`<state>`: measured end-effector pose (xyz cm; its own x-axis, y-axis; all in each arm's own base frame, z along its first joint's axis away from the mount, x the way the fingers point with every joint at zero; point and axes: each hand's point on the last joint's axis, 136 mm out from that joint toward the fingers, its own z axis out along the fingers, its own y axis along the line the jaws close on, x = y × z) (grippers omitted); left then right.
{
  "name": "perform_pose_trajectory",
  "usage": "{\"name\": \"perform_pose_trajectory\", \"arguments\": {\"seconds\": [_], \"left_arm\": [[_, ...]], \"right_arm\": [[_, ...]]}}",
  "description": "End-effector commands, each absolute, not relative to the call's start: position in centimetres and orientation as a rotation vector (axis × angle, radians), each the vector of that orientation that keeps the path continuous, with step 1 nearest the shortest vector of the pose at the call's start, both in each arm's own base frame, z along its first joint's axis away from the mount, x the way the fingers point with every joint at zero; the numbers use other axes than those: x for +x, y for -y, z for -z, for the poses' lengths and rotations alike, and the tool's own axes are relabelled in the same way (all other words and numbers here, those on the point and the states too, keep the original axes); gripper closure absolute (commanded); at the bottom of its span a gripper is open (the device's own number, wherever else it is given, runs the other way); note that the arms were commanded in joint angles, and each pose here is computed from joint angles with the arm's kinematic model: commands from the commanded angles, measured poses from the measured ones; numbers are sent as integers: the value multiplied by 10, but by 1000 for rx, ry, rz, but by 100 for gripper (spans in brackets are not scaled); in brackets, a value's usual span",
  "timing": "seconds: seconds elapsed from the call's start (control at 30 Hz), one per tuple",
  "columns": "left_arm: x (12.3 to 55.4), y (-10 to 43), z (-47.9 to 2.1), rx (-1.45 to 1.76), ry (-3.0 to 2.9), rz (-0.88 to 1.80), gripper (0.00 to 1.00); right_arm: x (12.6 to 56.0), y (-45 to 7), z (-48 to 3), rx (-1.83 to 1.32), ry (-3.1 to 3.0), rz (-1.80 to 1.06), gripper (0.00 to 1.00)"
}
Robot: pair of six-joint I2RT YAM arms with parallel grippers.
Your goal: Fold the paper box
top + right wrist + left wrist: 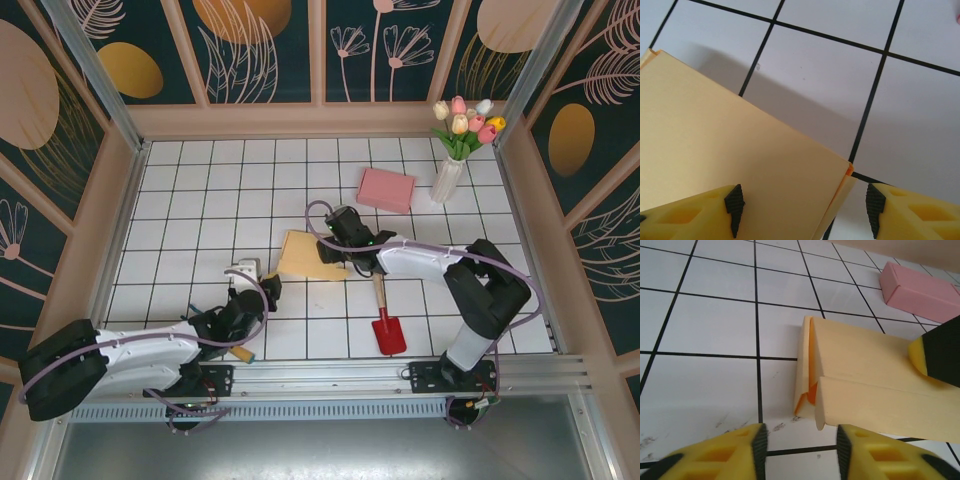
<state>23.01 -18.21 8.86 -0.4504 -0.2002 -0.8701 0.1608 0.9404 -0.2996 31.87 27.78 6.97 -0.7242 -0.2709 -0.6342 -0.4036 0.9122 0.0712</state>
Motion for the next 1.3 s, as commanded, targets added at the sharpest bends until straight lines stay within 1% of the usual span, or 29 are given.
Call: {"name": "perform_pose_trajectory", "arguments": {"seconds": [0.0, 0.07, 0.2, 0.37, 0.43, 0.53, 0.67, 0.73, 0.87, 0.97, 1.07, 1.13, 1.2, 1.23, 1.27], "left_arm": [[227, 187, -79, 42, -2021, 401, 49], [226, 192, -77, 70, -2026, 409, 45], [228, 202, -79, 88, -2038, 430, 43], [235, 206, -77, 110, -2033, 368, 43], [240, 202, -74, 99, -2028, 310, 45], [243, 201, -74, 94, -2019, 277, 51], [245, 199, -80, 62, -1992, 288, 52], [247, 195, -85, 52, -1972, 266, 55], [251, 187, -91, 42, -1938, 199, 65], [251, 184, -86, 68, -1943, 160, 79], [251, 179, -79, 78, -1956, 103, 89], [251, 177, -76, 78, -1963, 85, 94], [251, 178, -75, 76, -1968, 99, 95], [250, 181, -75, 81, -1973, 116, 92], [249, 183, -75, 87, -1980, 137, 87]], "right_arm": [[315, -267, -75, -482, -2435, -233, 31], [316, -267, -83, -482, -2424, -233, 31], [320, -267, -101, -484, -2400, -220, 31], [324, -266, -100, -491, -2400, -195, 31], [324, -267, -95, -497, -2409, -196, 31], [323, -269, -84, -514, -2429, -199, 31], [321, -269, -74, -534, -2439, -192, 31], [321, -268, -69, -537, -2447, -188, 31], [319, -268, -64, -540, -2459, -187, 31], [319, -265, -62, -536, -2460, -173, 31], [319, -265, -62, -535, -2460, -168, 31], [319, -265, -62, -536, -2460, -167, 31], [319, -265, -62, -534, -2461, -166, 31], [319, -264, -62, -533, -2462, -164, 31], [319, -264, -62, -529, -2461, -163, 31]]}}
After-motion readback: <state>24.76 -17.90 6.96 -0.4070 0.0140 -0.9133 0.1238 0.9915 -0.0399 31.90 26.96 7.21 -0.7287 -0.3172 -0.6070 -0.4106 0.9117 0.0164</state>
